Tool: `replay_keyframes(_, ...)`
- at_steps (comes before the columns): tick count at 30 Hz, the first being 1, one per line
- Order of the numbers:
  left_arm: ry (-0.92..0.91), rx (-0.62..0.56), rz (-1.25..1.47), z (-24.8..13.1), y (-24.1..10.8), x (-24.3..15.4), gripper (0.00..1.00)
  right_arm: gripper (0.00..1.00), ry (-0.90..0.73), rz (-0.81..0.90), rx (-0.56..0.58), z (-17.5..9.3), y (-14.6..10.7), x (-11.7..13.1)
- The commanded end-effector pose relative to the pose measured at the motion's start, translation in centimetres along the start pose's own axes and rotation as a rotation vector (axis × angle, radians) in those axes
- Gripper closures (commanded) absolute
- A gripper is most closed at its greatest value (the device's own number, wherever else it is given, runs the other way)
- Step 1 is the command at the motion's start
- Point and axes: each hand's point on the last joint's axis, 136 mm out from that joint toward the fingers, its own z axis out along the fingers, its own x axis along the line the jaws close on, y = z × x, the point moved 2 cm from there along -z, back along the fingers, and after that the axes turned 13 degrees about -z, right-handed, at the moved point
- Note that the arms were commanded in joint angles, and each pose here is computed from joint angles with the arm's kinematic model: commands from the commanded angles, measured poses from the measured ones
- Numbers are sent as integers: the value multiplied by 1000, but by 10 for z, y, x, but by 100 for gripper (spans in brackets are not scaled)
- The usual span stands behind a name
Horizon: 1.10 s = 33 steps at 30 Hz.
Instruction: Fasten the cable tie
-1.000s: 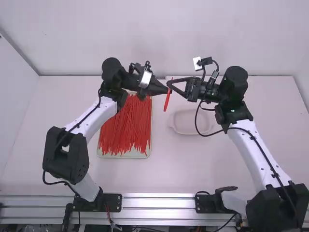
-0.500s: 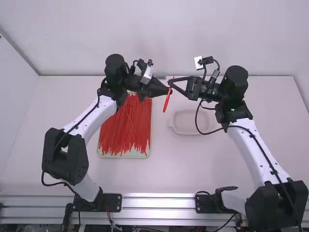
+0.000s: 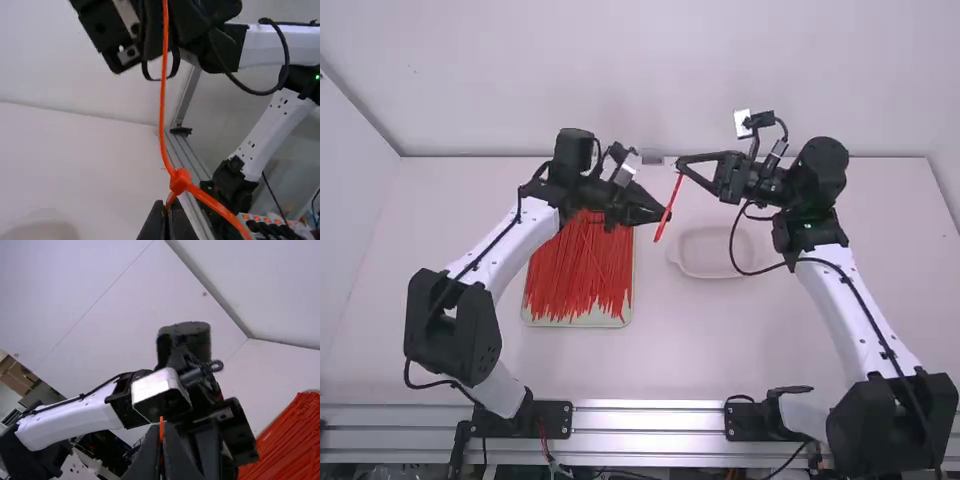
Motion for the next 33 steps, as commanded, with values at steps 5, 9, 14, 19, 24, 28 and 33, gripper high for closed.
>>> replay_keyframes(5, -2, -1, 140, -4, -26, 0, 98, 100, 5, -72, -64, -7, 27, 19)
replay_keyframes(9, -8, 3, 134, -2, -34, -4, 98, 100, -6, -71, -85, -15, 34, 17)
replay_keyframes(14, -10, 4, 117, -1, -39, -8, 98, 100, -14, -86, -116, -25, 43, 18)
replay_keyframes(19, -10, 5, 121, -1, -41, -9, 98, 100, -21, -89, -129, -31, 48, 18)
replay_keyframes(24, -10, 5, 114, -1, -41, -9, 98, 100, -17, -82, -127, -30, 47, 18)
replay_keyframes(28, -11, 5, 116, -1, -41, -9, 98, 100, -21, -83, -128, -31, 48, 18)
replay_keyframes(33, -13, 3, 119, -1, -40, -9, 98, 100, -12, -82, -123, -28, 46, 19)
